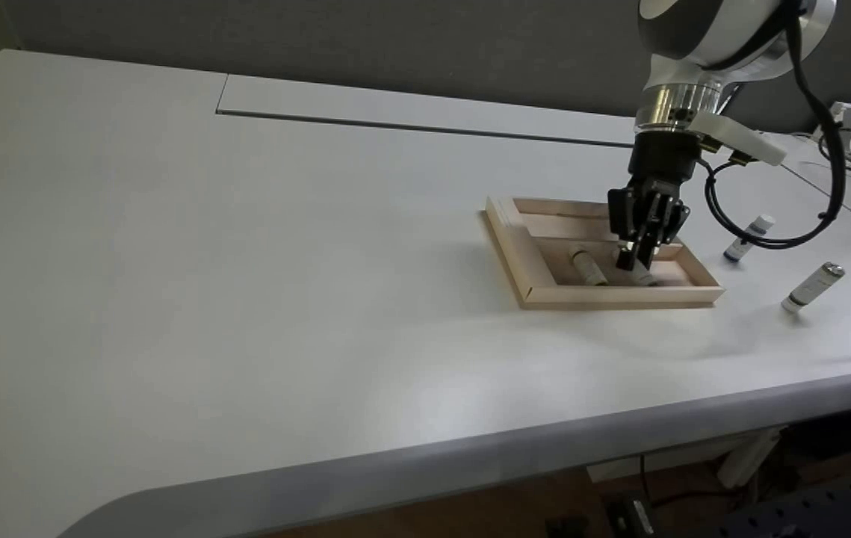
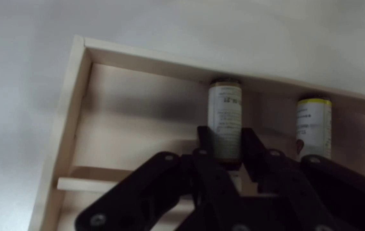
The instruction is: Take the right bottle from the box and put it on the table
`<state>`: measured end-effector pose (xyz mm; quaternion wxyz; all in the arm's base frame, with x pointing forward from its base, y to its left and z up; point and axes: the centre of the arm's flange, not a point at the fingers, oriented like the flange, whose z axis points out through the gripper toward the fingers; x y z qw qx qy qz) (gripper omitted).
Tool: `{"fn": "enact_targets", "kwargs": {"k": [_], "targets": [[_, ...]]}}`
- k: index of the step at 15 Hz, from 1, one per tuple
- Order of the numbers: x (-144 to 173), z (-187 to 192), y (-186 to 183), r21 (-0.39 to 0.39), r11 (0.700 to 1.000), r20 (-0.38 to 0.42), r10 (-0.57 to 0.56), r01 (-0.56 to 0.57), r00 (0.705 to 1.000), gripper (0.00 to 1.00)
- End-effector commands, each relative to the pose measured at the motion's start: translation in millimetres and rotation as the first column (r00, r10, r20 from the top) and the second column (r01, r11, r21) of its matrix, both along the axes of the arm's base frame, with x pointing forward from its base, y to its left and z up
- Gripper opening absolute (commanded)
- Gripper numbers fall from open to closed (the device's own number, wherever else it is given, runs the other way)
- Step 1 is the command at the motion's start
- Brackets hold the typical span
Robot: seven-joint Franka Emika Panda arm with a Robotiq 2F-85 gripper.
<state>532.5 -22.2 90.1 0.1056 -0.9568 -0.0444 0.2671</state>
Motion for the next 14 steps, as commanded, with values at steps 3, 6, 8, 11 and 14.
{"fn": "enact_targets", "kwargs": {"k": [3, 6, 8, 11, 14], "targets": [[1, 16, 7, -0.011, 1.000, -0.006, -0.010, 0.010, 1.000, 0.07], [-8, 38, 15, 0.000, 1.000, -0.004, 0.002, -0.002, 1.000, 0.07], [-15, 55, 17, 0.006, 1.000, -0.008, 0.010, -0.010, 1.000, 0.07], [-27, 76, 10, -0.040, 0.999, 0.060, -0.005, 0.007, 0.998, 0.07], [-31, 83, -14, -0.108, 0.993, 0.237, -0.025, 0.052, 0.971, 0.07]]}}
